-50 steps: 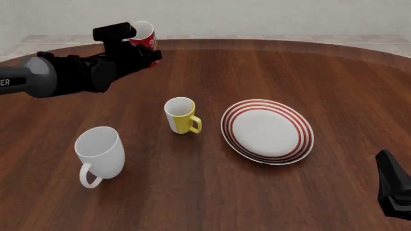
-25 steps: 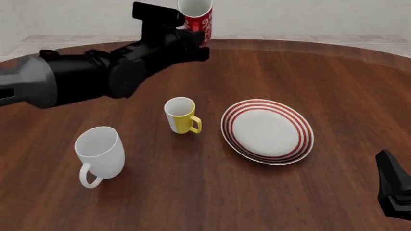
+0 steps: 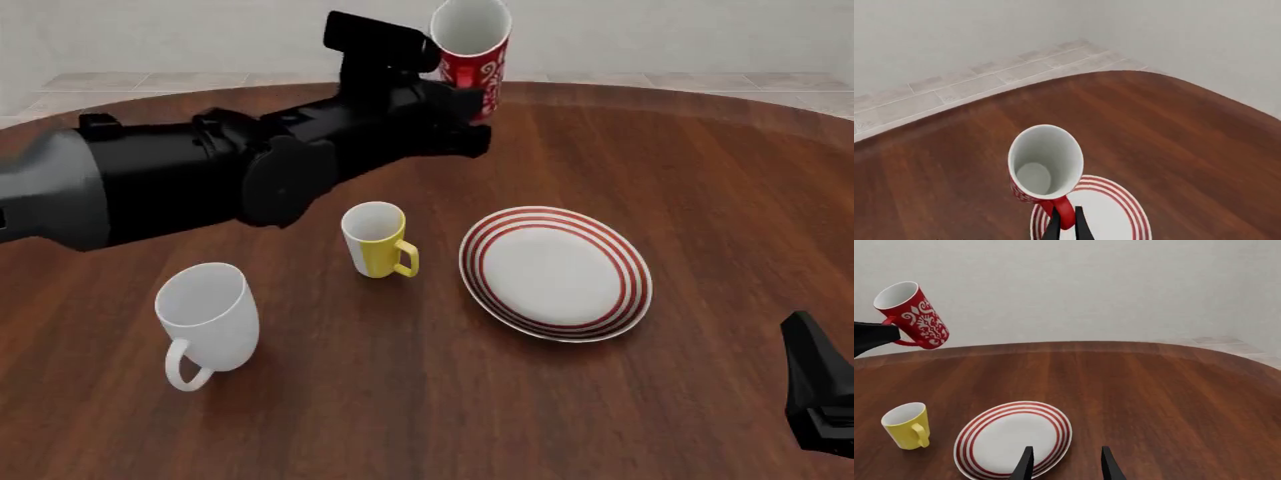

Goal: Pick up the red mug and put it on the plate

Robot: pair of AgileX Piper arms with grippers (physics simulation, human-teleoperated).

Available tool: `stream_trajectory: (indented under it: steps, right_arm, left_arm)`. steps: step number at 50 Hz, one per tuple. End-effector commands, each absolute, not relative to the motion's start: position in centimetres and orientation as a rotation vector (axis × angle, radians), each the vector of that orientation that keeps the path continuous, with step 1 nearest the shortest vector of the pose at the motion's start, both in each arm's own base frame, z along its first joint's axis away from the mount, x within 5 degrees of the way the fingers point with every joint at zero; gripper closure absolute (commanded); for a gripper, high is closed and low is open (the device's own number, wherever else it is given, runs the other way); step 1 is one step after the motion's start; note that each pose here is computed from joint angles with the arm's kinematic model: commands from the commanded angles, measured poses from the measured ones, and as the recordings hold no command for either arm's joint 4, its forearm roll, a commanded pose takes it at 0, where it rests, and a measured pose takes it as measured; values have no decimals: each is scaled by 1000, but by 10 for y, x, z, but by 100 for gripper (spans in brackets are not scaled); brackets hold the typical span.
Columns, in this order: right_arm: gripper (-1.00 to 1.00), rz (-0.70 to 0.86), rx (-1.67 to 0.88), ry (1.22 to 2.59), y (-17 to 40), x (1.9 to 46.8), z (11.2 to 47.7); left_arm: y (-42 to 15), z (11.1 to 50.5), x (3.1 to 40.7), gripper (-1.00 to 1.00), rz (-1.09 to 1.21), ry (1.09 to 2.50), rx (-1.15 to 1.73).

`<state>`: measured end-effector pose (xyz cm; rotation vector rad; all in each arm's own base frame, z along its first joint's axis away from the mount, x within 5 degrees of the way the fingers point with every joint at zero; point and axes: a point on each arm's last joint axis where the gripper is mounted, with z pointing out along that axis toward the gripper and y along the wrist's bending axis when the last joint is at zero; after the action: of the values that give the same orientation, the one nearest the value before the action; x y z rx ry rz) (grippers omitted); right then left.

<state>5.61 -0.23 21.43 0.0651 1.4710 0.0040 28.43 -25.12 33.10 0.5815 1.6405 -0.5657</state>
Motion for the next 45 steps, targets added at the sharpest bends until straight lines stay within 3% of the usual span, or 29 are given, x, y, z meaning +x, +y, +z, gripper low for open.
stream_trajectory:
  steps: [1,24,45]
  right_arm:
    - [-100,5,68,1470,-2,56,214]
    - [-100,1,62,1471,-2,56,214]
    - [-100,2,58,1473,-2,56,214]
  left_arm:
    - [-263,337,266,100,-600,1656,643]
    - [-292,332,224,100,-735,1678,718]
    - [-302,315,209,100,-756,1668,777]
